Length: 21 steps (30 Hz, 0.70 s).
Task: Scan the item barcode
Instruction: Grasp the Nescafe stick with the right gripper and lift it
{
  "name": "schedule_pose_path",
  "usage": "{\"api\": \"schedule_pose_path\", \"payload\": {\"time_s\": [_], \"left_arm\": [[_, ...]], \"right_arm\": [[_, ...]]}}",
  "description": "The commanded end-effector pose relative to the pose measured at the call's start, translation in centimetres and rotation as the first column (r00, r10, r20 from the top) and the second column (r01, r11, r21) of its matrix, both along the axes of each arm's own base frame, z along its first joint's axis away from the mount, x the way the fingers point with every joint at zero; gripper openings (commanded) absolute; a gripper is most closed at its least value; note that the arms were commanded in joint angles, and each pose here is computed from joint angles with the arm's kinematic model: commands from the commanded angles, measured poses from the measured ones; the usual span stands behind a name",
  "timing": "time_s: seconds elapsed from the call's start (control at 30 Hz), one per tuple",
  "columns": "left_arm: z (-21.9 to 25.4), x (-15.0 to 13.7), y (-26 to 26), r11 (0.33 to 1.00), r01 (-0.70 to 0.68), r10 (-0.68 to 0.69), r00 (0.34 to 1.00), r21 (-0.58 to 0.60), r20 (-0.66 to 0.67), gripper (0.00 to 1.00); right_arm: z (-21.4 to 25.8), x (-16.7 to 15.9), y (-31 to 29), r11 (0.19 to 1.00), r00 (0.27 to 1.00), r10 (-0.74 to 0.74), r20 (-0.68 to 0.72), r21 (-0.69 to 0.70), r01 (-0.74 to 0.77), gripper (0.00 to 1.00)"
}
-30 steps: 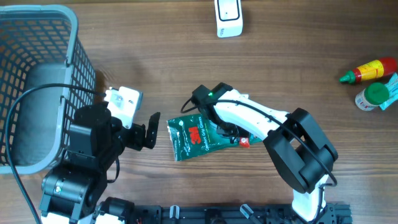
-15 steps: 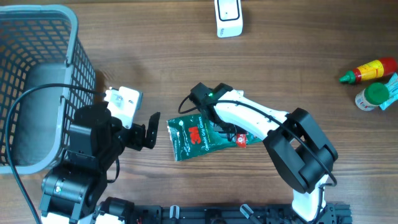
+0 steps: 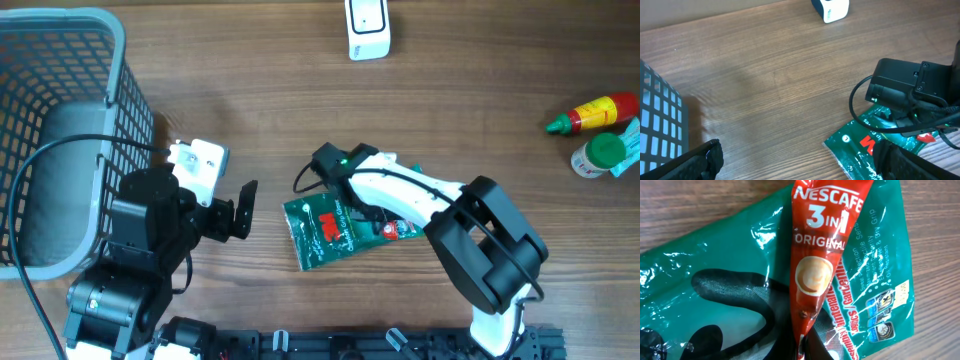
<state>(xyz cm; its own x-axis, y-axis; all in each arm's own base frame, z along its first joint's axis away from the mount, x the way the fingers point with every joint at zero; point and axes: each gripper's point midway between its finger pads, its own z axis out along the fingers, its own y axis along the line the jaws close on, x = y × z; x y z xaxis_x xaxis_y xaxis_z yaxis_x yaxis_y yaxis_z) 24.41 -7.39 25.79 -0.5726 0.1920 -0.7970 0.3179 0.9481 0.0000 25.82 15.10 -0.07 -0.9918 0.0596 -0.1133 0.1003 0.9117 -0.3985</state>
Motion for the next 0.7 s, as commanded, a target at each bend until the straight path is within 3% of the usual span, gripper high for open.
{"api": "schedule_pose_path", "payload": {"time_s": [0.0, 0.13, 0.2, 0.3, 0.37, 0.5, 0.67], "left_arm": [[0.1, 0.0, 0.0, 1.0, -0.002, 0.002, 1.0, -0.011, 0.0, 1.0], [0.1, 0.0, 0.0, 1.0, -0.002, 0.002, 1.0, -0.011, 0.0, 1.0], [0.1, 0.0, 0.0, 1.0, -0.002, 0.002, 1.0, -0.011, 0.0, 1.0], [0.1, 0.0, 0.0, 1.0, -0.002, 0.002, 1.0, -0.011, 0.0, 1.0], [0.1, 0.0, 0.0, 1.0, -0.002, 0.002, 1.0, -0.011, 0.0, 1.0], [0.1, 0.0, 0.0, 1.0, -0.002, 0.002, 1.0, -0.011, 0.0, 1.0], [0.1, 0.0, 0.0, 1.0, -0.002, 0.002, 1.0, -0.011, 0.0, 1.0]], "right_arm": [[-0.1, -0.6, 2.4, 0.992, 0.99, 0.064, -0.123, 0.114, -0.049, 0.05], [3.4, 0.2, 7.3, 0.912, 0.969, 0.208, -0.13, 0.385, -0.144, 0.04], [5.6, -0.5, 9.4, 0.807, 0.947, 0.292, -0.135, 0.566, -0.168, 0.05], [7.6, -1.5, 10.7, 0.691, 0.928, 0.327, -0.178, 0.715, -0.106, 0.05], [9.3, -3.2, 11.9, 0.564, 0.897, 0.368, -0.245, 0.826, -0.006, 0.05], [13.1, -5.3, 12.3, 0.396, 0.838, 0.347, -0.421, 0.876, 0.276, 0.04], [17.2, -5.8, 11.5, 0.232, 0.744, 0.294, -0.6, 0.8, 0.553, 0.04]]}}
